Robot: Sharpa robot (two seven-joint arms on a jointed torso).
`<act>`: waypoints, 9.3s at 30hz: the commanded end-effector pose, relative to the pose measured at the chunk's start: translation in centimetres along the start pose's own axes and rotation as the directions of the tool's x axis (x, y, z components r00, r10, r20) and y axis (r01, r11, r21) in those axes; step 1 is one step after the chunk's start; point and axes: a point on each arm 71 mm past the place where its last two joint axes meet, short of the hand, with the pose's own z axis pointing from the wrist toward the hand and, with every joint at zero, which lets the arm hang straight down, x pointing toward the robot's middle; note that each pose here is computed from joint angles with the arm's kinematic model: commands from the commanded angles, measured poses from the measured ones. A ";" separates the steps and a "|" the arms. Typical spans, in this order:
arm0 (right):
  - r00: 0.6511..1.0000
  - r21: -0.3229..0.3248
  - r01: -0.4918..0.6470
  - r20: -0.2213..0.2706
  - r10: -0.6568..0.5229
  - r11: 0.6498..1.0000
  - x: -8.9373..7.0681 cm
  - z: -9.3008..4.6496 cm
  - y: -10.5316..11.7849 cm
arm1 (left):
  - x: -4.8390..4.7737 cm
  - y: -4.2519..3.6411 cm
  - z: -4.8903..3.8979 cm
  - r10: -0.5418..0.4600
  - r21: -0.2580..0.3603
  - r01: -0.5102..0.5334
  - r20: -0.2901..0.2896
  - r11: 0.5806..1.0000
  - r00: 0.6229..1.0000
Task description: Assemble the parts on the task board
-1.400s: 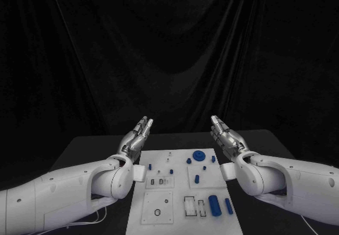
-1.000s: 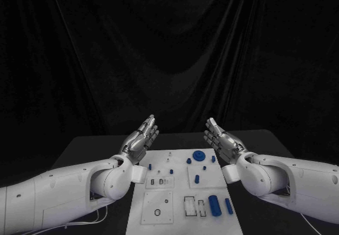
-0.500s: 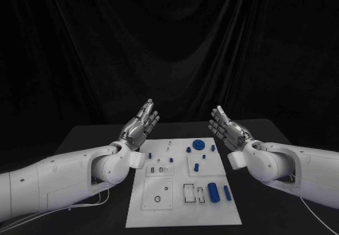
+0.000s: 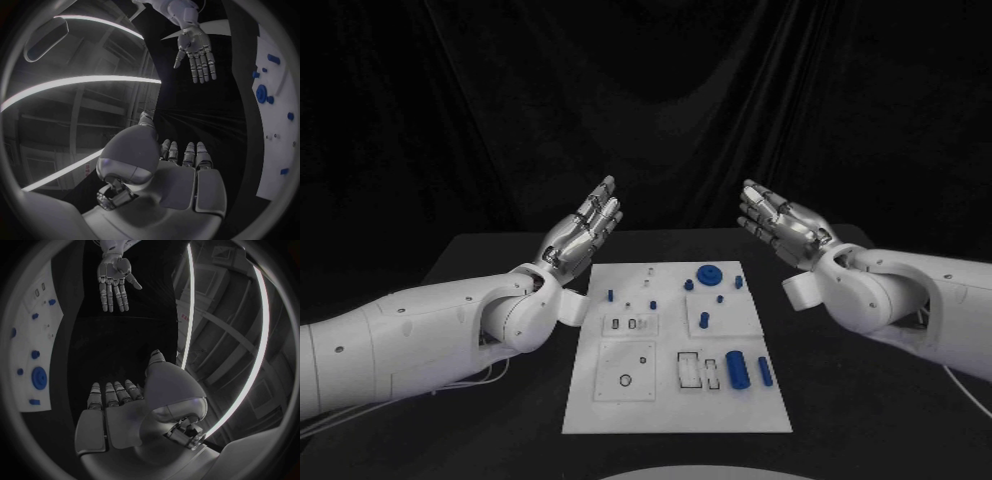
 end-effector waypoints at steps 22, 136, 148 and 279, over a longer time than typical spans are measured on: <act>0.002 -0.130 0.991 -0.077 -0.997 0.012 0.6 1.4 6.6 | -0.67 -2.69 -2.90 0.317 0.201 -0.300 -0.056 0.933 0.947; -0.198 -0.242 0.954 -0.078 -0.977 -0.174 0.8 3.8 -1.7 | -0.76 -2.05 -2.73 0.264 0.155 -0.242 -0.141 0.958 0.954; -0.178 -0.259 0.949 0.021 -0.984 -0.177 1.4 3.9 0.0 | -0.76 -1.99 -2.74 0.262 0.148 -0.241 -0.144 0.959 0.954; -0.223 -0.003 0.975 -0.101 -0.970 -0.224 -5.9 2.7 0.0 | -0.97 -1.35 -2.53 0.241 0.103 -0.226 -0.174 0.969 0.955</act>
